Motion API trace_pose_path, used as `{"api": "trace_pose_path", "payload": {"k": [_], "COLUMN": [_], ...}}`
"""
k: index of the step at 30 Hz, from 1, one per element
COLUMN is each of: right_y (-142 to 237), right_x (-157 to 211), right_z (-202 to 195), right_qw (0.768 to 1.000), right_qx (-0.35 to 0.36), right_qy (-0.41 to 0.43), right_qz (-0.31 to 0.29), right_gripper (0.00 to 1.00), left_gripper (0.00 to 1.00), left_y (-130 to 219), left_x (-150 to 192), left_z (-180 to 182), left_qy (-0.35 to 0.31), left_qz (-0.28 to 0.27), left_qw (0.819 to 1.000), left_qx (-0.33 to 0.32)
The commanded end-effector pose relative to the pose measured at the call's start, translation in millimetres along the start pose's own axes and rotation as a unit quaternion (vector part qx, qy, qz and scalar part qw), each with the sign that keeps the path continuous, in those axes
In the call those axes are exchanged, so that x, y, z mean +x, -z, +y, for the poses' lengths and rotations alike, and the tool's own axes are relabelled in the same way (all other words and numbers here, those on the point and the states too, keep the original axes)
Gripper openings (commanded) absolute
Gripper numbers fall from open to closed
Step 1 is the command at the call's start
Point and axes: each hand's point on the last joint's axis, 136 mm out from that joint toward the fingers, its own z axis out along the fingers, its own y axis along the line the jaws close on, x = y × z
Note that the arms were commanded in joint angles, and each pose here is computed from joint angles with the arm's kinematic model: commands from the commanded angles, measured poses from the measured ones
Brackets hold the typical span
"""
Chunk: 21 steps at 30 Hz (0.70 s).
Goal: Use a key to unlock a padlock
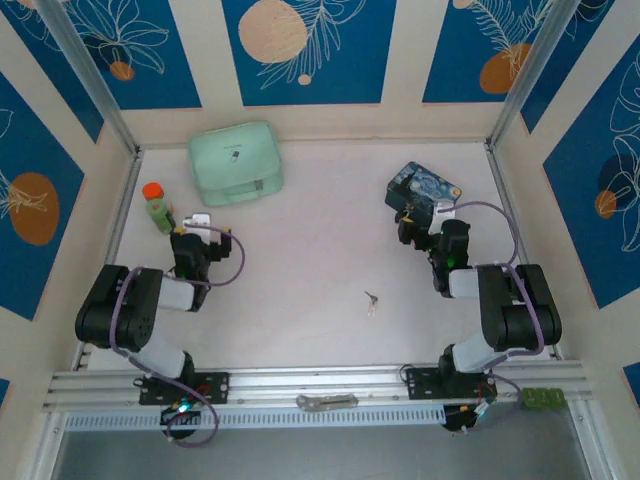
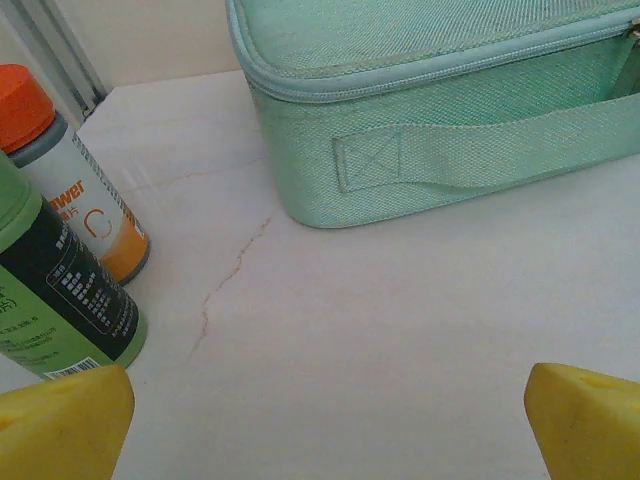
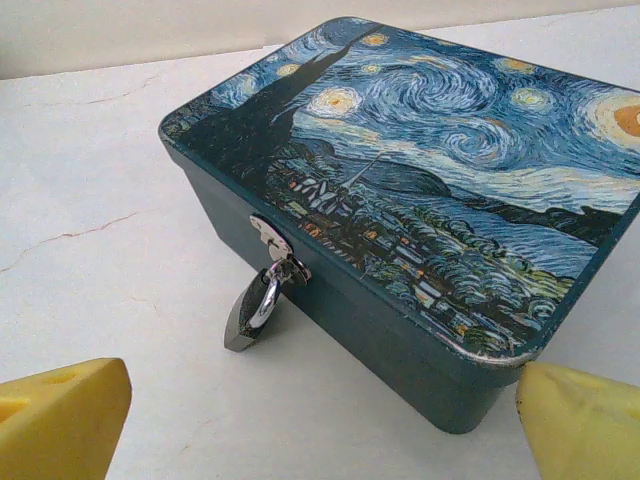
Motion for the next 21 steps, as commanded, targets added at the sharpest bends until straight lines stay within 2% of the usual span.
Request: {"api": "trace_pose_path", "payload": {"k": [1, 21], "right_y": [0.3, -0.1], "right_x": [-5.9, -5.4], "right_z": [2.7, 2.3], "right_qw": [1.0, 1.0], "right_qx": [-0.008, -0.01], "right_qy": [0.008, 0.006], "right_qz": [-0.011, -0.009], "right_gripper": [0.99, 0.99], "left_gripper": [1.0, 1.0], "left_y": [-3.2, -3.1], "left_x": [-9.7, -9.5], "left_z": [2.3, 1.8], "left_qy": [0.008, 0.009], "left_qz": [-0.011, -0.011], "left_qw": [1.0, 1.0], "left_qx": [0.002, 0.004]}}
